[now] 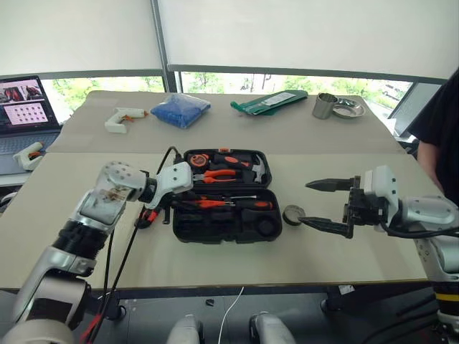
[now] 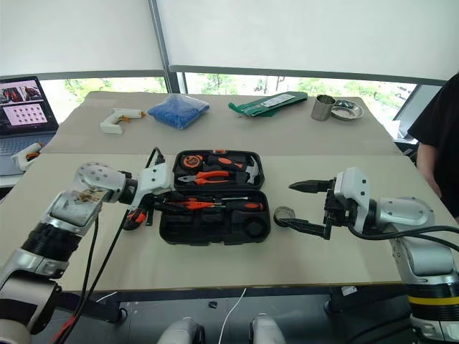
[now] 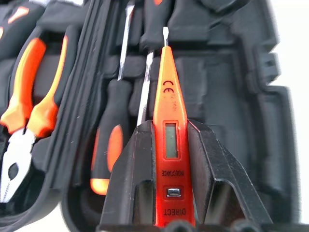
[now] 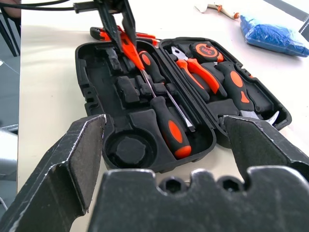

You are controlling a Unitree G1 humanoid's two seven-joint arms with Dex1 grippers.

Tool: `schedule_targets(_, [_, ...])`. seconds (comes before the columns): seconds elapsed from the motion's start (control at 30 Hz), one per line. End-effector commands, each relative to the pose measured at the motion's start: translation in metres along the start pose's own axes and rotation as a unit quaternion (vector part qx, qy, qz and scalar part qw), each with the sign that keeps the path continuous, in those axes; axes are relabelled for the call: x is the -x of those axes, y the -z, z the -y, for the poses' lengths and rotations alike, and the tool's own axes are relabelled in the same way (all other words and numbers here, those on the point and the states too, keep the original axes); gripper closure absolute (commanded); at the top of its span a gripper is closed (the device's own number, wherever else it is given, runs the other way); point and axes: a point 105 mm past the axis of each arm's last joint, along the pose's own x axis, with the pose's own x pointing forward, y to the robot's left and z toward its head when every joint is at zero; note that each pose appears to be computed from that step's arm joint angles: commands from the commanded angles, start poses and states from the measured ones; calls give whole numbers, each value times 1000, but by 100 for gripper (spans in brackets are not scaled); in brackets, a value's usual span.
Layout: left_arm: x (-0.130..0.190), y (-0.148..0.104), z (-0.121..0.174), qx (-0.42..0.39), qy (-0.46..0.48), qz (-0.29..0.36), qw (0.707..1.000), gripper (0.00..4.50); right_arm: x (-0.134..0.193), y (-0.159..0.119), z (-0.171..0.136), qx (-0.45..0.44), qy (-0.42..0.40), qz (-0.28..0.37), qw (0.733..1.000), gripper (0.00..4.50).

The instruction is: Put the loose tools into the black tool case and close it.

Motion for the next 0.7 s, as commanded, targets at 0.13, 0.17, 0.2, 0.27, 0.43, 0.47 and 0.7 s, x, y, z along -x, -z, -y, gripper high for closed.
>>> schedule_targets(0.13, [-9,-6,-4,-31,9,-18,999,403,8,-12,-2,12,22,18,1000,0])
schedule_targets(0.17, [-11,-7,-2,-35,16,-18,999,403,8,-11,-3,11,23,18,1000,0])
schedule_targets(0.2, [-12,-6,-1,-37,20,-23,999,403,8,-11,-3,11,25,18,999,0])
schedule_targets(0.27, [-14,-4,-2,-39,20,-33,998,403,8,-12,-3,10,27,18,999,0])
schedule_targets(0.43, [-15,2,3,-46,31,-47,997,403,7,-14,-5,9,27,19,999,0])
schedule_targets(0.47, [-15,5,3,-45,29,-54,997,403,7,-15,-6,8,26,19,999,0])
schedule_targets(0.7, [-20,16,0,-39,21,-87,995,403,1,-21,-8,8,15,18,1000,0])
